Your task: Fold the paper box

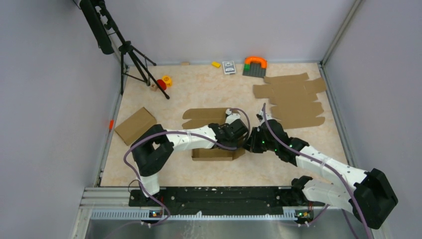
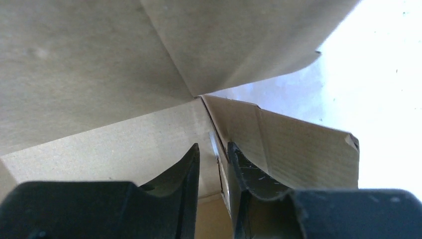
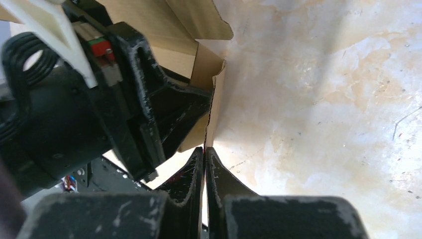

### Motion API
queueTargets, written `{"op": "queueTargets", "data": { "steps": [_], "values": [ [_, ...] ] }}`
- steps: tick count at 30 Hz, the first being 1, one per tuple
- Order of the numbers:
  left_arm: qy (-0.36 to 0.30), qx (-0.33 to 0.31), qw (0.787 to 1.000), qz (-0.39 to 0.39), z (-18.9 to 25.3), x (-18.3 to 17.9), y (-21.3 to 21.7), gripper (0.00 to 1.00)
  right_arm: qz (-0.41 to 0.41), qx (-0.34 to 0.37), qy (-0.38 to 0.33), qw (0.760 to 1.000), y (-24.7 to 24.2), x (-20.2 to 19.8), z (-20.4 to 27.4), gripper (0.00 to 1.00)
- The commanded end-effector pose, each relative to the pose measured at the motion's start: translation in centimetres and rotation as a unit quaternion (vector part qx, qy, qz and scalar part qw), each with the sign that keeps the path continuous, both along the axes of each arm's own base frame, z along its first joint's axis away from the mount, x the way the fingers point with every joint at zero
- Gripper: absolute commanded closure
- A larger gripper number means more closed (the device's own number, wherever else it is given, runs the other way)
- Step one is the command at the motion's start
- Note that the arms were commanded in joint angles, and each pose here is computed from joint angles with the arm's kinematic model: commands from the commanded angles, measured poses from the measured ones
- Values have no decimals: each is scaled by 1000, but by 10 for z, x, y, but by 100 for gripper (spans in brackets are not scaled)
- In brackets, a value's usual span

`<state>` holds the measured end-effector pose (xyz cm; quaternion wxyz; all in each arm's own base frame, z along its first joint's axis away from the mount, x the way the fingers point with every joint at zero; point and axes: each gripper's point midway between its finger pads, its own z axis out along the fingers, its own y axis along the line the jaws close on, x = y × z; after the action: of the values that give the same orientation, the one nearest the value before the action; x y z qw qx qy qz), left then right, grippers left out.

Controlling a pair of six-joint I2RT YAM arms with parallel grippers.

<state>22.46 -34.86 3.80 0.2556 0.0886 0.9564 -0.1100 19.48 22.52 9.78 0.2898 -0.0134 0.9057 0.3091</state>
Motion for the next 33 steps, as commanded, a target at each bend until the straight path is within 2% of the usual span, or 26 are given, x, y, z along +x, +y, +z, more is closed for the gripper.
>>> {"op": "queueTargets", "data": {
  "steps": [1, 8, 14, 16, 19, 24, 30, 33],
  "values": [
    [-9, -42, 998, -35, 37, -5, -10, 69, 3, 1, -30, 1000, 5, 8, 15, 100],
    [-5, -41, 997, -59, 77, -17, 5, 56, 2, -11, -26, 1000, 0, 6, 11, 100],
    [-5, -41, 996, -74, 97, -37, 35, 55, 0, -20, -28, 999, -3, 6, 11, 100],
    [-4, -36, 997, -68, 100, -42, 53, 58, -2, -24, -29, 999, -4, 7, 11, 100],
    [-8, -24, 999, -28, 98, -44, 90, 63, -3, -28, -31, 999, -6, 8, 12, 100],
    [-11, -4, 999, 47, 85, -45, 151, 63, -4, -32, -35, 999, -7, 9, 13, 100],
    [-6, 9, 992, 122, 63, -40, 194, 58, -3, -35, -36, 999, -7, 10, 15, 100],
    [-2, 17, 991, 134, 54, -37, 202, 56, -3, -35, -36, 999, -7, 10, 16, 100]
  ]
}}
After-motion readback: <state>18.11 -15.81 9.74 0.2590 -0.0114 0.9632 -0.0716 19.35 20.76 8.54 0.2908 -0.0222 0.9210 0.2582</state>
